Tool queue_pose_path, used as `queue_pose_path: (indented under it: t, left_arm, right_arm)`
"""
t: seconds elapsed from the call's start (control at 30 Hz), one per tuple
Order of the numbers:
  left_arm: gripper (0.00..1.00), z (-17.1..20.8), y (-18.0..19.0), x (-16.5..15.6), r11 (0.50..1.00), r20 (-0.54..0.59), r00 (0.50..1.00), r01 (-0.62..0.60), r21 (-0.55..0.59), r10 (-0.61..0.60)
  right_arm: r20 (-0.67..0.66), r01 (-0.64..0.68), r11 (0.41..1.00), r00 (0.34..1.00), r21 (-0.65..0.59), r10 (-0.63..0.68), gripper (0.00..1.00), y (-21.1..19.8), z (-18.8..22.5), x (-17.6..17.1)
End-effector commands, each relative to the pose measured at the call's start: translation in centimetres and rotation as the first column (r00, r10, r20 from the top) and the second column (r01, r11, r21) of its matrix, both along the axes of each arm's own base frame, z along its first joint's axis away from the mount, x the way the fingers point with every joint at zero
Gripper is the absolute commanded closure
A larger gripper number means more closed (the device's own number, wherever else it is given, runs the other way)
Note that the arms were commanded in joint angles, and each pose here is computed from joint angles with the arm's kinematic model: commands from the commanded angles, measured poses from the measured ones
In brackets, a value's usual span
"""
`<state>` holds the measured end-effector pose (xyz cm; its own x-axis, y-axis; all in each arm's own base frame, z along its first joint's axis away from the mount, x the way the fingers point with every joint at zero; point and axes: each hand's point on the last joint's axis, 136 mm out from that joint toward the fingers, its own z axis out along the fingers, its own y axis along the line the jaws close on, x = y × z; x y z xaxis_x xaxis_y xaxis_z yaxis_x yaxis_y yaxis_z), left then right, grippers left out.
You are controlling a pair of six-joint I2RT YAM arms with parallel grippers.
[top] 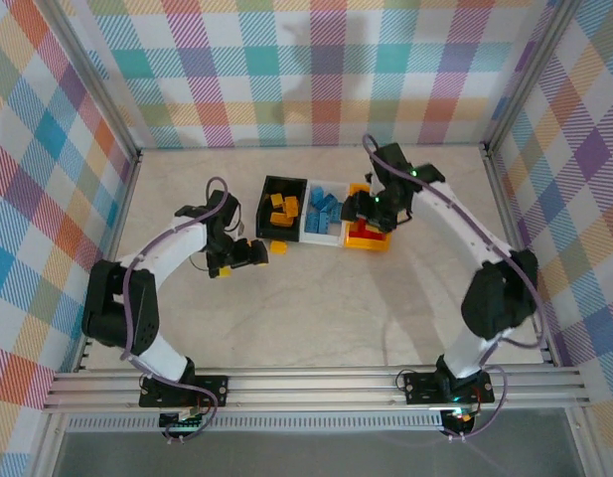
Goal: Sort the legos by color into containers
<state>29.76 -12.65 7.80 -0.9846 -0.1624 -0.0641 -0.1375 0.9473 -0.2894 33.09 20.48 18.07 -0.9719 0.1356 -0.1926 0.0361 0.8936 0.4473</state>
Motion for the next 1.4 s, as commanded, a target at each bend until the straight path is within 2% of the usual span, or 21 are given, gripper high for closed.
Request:
queue_pose_path:
  t: [0.0,0.23,0.57,0.7,0.9,1.17,1.37]
  left_arm:
    - [0.10,-0.5,0.2,2.8,0.999,0.047,0.999,-0.002,0.033,0.001]
    - [0.20,-3.0,0.4,6.6,0.993,0.042,0.999,0.016,0.113,-0.021]
    - [0.30,-4.8,0.2,9.4,0.989,0.034,0.999,0.025,0.143,-0.030]
    - [0.37,-5.2,0.0,9.8,0.990,0.033,0.999,0.026,0.137,-0.030]
    - [0.58,-5.2,-0.1,9.3,0.992,0.024,0.999,0.027,0.125,-0.030]
    - [0.63,-4.1,-0.1,6.8,0.996,0.010,1.000,0.017,0.089,-0.018]
    - [0.63,-0.5,0.0,4.7,0.999,0.050,0.999,-0.022,0.039,0.020]
  right_arm:
    - [-0.059,0.022,0.999,0.998,0.035,-0.020,0.35,-0.2,-2.0,-2.6]
    - [-0.089,0.033,0.998,0.996,0.054,-0.028,0.35,-1.0,-2.6,-5.4]
    - [-0.110,0.002,0.997,0.994,0.071,0.006,0.35,0.3,-2.5,-4.0]
    - [-0.120,-0.008,0.997,0.993,0.071,0.017,0.35,0.9,-2.7,-3.4]
    - [-0.128,-0.027,0.998,0.991,0.058,0.034,0.35,1.6,-3.0,-3.1]
    - [-0.135,-0.043,0.997,0.990,0.057,0.051,0.35,2.8,-3.6,-3.2]
    - [-0.146,-0.057,0.997,0.987,0.052,0.064,0.35,3.3,-4.4,-4.2]
